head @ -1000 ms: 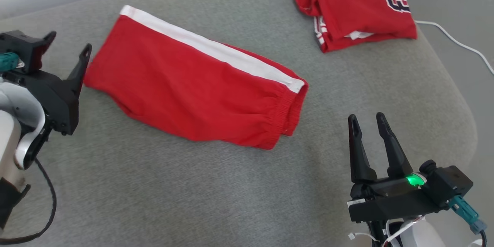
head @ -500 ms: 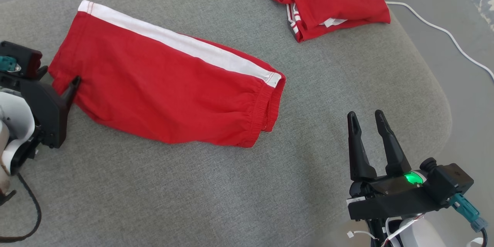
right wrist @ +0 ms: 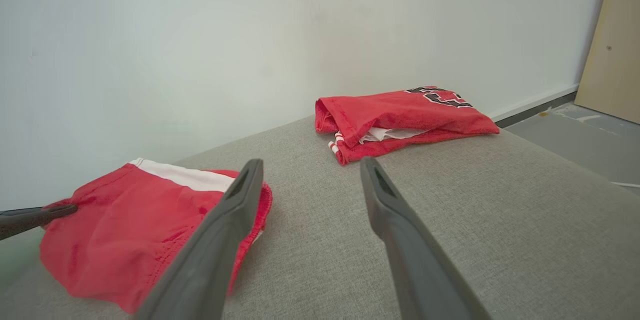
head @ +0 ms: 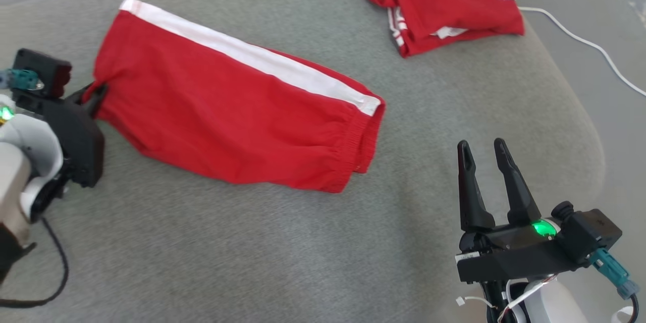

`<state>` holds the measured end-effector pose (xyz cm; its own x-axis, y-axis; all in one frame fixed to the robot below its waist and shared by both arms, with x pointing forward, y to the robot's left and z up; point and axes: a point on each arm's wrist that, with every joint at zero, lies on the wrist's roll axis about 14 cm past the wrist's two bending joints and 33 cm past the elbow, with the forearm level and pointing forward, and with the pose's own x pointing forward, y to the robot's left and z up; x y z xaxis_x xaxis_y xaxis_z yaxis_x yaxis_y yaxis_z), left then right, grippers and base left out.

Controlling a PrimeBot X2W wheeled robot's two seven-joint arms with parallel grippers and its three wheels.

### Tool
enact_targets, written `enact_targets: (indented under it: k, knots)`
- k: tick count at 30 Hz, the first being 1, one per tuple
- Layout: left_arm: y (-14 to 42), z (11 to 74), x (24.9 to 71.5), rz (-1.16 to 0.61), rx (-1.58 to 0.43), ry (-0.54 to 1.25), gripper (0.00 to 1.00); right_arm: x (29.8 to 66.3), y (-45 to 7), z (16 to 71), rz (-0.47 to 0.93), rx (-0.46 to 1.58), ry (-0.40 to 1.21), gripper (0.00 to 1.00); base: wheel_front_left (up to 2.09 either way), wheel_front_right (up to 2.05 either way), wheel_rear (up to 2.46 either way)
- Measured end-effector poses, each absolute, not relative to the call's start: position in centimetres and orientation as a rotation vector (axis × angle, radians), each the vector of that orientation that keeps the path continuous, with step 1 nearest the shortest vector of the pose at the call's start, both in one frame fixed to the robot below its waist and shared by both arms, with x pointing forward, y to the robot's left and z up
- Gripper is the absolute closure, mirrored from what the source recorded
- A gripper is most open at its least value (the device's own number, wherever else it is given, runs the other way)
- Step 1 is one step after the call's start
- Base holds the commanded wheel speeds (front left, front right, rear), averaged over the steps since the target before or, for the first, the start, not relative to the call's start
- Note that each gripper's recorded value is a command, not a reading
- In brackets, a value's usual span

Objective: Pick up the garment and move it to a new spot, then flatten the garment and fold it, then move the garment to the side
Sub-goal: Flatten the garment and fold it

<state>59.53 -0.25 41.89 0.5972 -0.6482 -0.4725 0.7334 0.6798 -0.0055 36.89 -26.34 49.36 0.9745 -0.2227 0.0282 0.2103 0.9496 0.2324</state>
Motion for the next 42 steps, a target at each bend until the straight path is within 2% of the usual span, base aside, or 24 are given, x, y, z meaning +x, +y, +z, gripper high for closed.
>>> enact_targets:
  k: [6, 11, 23, 30, 31, 32, 37, 42]
  knots:
    - [0.9, 43.9, 58.2, -0.798, 0.161, 0.372, 1.00, 37.3, -25.2, 49.5, -0.182, 0.235, -0.063, 0.00, 0.00, 0.00, 0.00]
    - [3.7, 45.0, 56.0, -0.722, 0.116, 0.320, 1.00, 37.7, -23.8, 50.0, -0.136, 0.242, -0.080, 0.00, 0.00, 0.00, 0.00]
    - [9.2, 44.1, 46.3, -0.515, -0.040, 0.341, 1.00, 37.4, -21.2, 50.5, -0.058, 0.271, -0.097, 0.00, 0.00, 0.00, 0.00]
    - [10.2, 43.1, 42.8, -0.443, -0.111, 0.366, 1.00, 38.1, -20.0, 51.1, -0.005, 0.264, -0.110, 0.00, 0.00, 0.00, 0.00]
    - [10.5, 43.3, 42.9, -0.430, -0.101, 0.347, 0.70, 38.1, -19.8, 51.1, 0.001, 0.263, -0.109, 0.00, 0.00, 0.00, 0.00]
    - [10.7, 43.5, 43.0, -0.423, -0.093, 0.331, 0.00, 38.1, -19.7, 51.1, 0.005, 0.264, -0.108, 0.00, 0.00, 0.00, 0.00]
    - [11.1, 45.1, 43.9, -0.376, -0.092, 0.252, 0.00, 38.2, -19.3, 51.4, 0.022, 0.256, -0.115, 0.00, 0.00, 0.00, 0.00]
    - [12.8, 49.3, 45.0, -0.294, -0.083, 0.088, 0.00, 38.2, -19.3, 52.0, 0.030, 0.247, -0.133, 0.00, 0.00, 0.00, 0.00]
